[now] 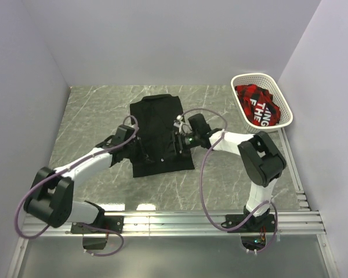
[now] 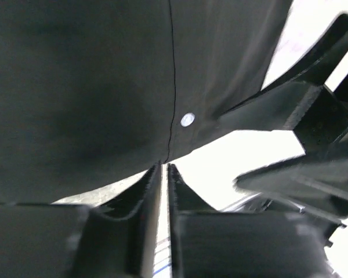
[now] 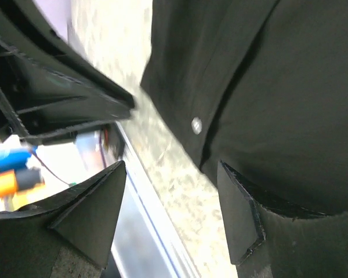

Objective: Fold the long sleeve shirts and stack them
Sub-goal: Fold the shirt

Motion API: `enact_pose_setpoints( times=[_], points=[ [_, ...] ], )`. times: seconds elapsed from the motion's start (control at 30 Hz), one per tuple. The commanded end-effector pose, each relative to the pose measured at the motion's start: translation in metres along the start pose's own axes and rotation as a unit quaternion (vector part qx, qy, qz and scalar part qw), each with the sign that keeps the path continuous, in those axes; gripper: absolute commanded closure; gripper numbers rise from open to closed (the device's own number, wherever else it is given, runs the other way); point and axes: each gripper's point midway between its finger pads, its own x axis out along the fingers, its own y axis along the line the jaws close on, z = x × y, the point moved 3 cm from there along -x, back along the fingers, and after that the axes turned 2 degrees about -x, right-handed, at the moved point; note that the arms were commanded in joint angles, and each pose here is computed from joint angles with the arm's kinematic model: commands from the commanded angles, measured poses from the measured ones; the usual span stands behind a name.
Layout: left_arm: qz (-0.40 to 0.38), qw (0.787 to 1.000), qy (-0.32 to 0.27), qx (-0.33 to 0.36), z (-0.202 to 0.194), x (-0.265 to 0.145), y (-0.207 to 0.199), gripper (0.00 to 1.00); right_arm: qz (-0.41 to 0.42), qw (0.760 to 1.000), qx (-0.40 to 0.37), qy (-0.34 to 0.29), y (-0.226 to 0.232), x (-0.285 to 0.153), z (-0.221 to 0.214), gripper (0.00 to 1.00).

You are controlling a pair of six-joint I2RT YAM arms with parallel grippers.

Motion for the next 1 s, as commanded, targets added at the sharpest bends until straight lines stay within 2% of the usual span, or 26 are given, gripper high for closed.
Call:
enact_pose_setpoints(
  times=[0.0, 0.03, 0.2, 0.27, 0.37, 0.53, 0.8, 0.97],
  points=[
    [-0.024, 0.999, 0.034, 0.012, -0.009, 0.015, -0.016, 0.88, 0.035, 0.999, -0.015, 0.031, 0.001, 0.014, -0.015, 0.30],
    [-0.023, 0.999, 0.038, 0.011, -0.010, 0.017, -0.015, 0.92, 0.038, 0.999, -0.012, 0.037, -0.001, 0.017, -0.017, 0.30],
    [0.019, 0.997, 0.070, -0.004, -0.021, 0.037, 0.010, 0.96, 0.015, 0.997, 0.030, 0.069, -0.033, 0.033, -0.031, 0.34],
    [0.048, 0.995, 0.088, -0.017, -0.030, 0.046, 0.027, 0.99, 0.013, 0.994, 0.073, 0.076, -0.051, 0.033, -0.038, 0.36],
    [0.061, 0.991, 0.109, -0.044, -0.039, 0.054, 0.045, 1.00, 0.001, 0.989, 0.130, 0.070, -0.074, 0.023, -0.042, 0.38],
    [0.069, 0.988, 0.118, -0.071, -0.040, 0.056, 0.060, 1.00, -0.035, 0.984, 0.167, 0.050, -0.099, -0.004, -0.047, 0.38],
    [0.064, 0.991, 0.098, -0.067, -0.029, 0.051, 0.056, 0.98, -0.064, 0.976, 0.207, 0.004, -0.123, -0.046, -0.055, 0.38],
    [0.024, 0.998, 0.047, -0.045, -0.004, 0.030, 0.021, 0.86, -0.076, 0.983, 0.164, -0.019, -0.105, -0.061, -0.041, 0.38]
  ],
)
